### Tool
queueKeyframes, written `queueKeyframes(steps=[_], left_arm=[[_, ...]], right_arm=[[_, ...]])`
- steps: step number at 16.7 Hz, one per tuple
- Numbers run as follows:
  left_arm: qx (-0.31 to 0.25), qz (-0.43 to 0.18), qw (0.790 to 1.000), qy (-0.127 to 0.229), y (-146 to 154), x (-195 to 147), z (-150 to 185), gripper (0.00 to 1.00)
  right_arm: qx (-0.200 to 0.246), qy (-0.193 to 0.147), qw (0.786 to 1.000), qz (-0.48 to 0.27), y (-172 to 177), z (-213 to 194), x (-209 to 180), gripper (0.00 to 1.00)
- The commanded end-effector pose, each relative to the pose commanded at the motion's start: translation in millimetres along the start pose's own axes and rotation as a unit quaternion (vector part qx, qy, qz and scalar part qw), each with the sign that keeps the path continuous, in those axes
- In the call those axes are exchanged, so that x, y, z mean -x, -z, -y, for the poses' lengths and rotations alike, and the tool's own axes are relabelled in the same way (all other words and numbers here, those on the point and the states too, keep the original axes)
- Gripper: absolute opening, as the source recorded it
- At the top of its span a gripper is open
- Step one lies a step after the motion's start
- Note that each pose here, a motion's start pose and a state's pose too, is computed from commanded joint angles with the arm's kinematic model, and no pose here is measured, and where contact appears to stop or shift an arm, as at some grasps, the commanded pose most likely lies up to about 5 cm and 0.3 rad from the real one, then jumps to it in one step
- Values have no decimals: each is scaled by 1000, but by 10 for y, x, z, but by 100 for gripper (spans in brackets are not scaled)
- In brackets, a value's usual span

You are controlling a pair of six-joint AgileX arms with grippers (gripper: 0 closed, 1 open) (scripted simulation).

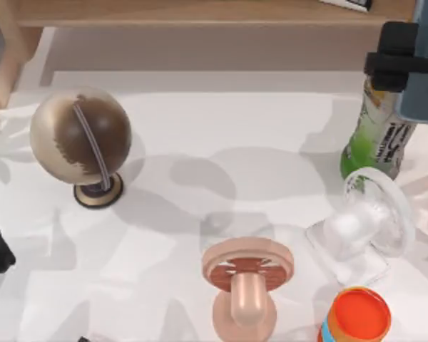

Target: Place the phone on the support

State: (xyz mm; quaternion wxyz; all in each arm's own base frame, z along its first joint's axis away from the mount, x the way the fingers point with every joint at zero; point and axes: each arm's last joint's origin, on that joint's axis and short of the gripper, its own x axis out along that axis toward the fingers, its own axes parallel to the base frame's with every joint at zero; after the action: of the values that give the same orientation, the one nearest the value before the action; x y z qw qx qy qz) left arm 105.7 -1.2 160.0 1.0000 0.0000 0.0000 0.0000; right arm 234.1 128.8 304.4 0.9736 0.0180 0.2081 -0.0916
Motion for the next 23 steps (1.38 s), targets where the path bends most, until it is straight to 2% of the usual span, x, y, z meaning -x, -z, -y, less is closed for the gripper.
queueKeyframes(steps=[6, 10, 17, 23], left_arm=[[0, 0, 1000, 0, 0, 0, 0, 100], [0, 0, 1000, 0, 0, 0, 0, 100], [0, 0, 1000, 0, 0, 0, 0, 100], [0, 0, 1000, 0, 0, 0, 0, 100]], right_arm=[[-45, 94, 994, 29, 733, 535, -15, 0], [-52, 127, 990, 31, 1026, 701, -29, 0], [-52, 127, 990, 31, 1049, 705, -30, 0], [-122, 112, 980, 114, 655, 814, 40, 0]])
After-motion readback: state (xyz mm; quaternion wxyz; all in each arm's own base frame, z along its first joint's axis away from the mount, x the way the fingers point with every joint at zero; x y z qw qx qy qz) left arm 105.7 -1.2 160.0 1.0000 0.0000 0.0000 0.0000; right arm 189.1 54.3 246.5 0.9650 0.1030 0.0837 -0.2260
